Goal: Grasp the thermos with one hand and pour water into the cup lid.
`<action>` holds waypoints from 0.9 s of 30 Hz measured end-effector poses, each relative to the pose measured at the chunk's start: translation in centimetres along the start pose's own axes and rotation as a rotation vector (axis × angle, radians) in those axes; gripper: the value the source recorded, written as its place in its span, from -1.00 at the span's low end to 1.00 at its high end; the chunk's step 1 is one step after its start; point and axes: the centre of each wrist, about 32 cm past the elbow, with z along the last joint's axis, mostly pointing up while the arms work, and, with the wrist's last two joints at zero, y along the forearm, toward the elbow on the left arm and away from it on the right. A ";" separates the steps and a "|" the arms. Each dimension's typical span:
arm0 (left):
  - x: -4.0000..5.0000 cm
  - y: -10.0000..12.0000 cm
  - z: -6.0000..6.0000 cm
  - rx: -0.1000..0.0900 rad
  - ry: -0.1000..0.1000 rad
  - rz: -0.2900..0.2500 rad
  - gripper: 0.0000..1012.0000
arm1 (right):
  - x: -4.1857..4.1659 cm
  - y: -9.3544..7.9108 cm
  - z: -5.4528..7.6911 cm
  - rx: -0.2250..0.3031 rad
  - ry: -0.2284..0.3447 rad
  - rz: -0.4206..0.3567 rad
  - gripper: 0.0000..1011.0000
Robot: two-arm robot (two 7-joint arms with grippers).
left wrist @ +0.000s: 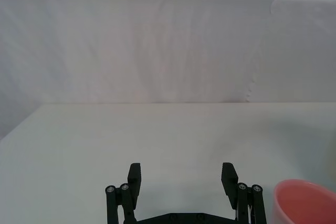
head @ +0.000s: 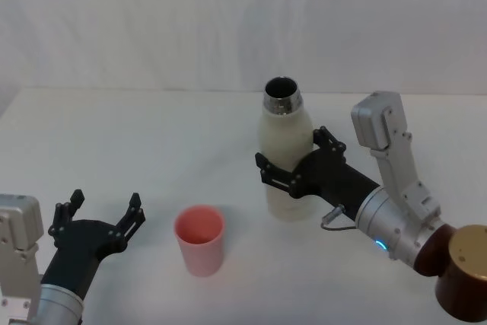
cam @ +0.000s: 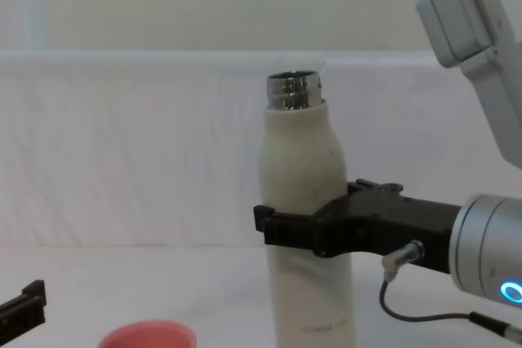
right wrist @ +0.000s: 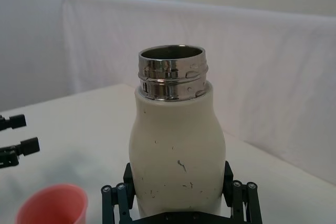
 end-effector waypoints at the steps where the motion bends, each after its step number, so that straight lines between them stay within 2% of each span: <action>1: 0.00 0.0 0.0 0.000 0.000 0.000 0.98 | 0.03 0.1 -0.1 0.001 0.009 0.002 0.90; 11: 0.00 0.0 0.0 0.000 0.000 0.000 0.98 | 0.28 1.5 -0.9 -0.001 0.081 0.016 0.90; 27: 0.00 0.0 0.0 0.000 0.000 0.000 0.98 | 0.00 2.7 -2.0 -0.023 0.131 0.016 0.90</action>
